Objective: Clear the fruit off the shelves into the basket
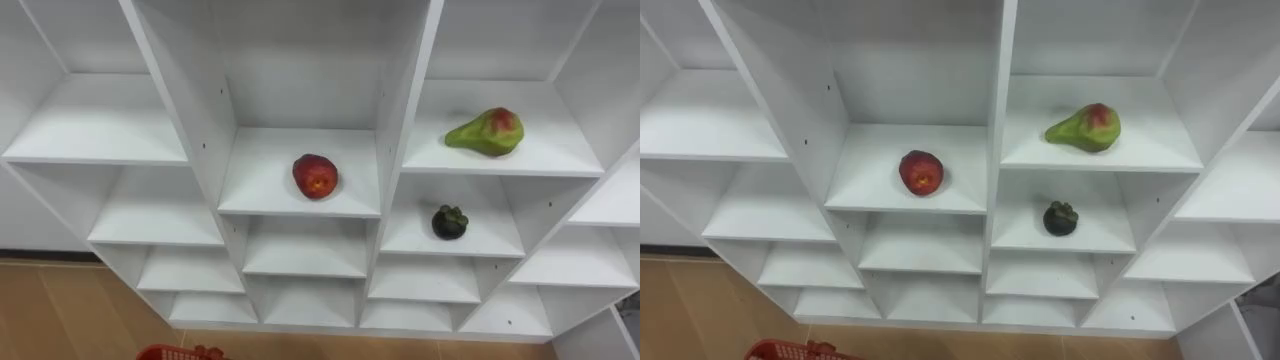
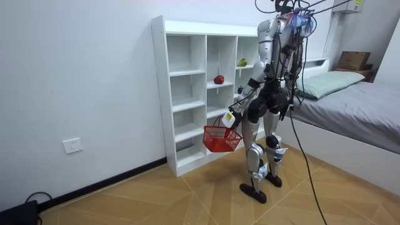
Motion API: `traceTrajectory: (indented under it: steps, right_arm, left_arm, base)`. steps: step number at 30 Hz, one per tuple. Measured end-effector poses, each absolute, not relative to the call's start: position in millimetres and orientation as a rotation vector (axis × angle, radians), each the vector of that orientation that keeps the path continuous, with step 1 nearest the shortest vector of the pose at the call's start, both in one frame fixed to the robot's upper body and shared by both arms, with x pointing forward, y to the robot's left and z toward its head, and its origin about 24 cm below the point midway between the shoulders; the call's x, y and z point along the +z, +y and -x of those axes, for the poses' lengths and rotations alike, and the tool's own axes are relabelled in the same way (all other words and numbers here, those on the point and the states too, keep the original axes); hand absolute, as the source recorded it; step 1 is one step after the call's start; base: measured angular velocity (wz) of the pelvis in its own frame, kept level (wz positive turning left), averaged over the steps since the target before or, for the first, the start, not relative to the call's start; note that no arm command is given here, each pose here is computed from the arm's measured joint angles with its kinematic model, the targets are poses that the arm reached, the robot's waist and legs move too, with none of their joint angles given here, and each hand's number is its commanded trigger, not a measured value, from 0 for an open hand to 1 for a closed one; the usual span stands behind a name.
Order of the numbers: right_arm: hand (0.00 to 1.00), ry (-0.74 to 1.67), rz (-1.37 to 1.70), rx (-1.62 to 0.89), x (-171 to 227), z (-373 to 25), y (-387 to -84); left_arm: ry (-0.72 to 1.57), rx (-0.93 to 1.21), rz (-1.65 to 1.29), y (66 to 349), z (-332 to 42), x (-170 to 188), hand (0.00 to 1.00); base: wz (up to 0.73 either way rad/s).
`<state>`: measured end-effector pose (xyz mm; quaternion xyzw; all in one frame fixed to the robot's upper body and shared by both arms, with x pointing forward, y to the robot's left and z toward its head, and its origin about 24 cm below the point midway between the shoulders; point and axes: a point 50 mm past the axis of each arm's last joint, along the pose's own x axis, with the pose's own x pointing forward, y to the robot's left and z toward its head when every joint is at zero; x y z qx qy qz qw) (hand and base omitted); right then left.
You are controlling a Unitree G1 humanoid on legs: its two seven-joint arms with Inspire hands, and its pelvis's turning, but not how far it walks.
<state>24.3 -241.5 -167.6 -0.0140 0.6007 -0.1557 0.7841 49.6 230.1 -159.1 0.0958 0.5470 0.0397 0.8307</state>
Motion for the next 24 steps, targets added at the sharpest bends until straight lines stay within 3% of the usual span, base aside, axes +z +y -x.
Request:
traceTrajectory:
  steps: [24]
  right_arm:
    - [0.0,1.239,0.039,-0.41,-165.2,-28.3,-245.1]
  left_arm:
    - [1.152,0.103,-0.175,229.5,-47.5,-160.9,1.0]
  base:
    - [-0.02]
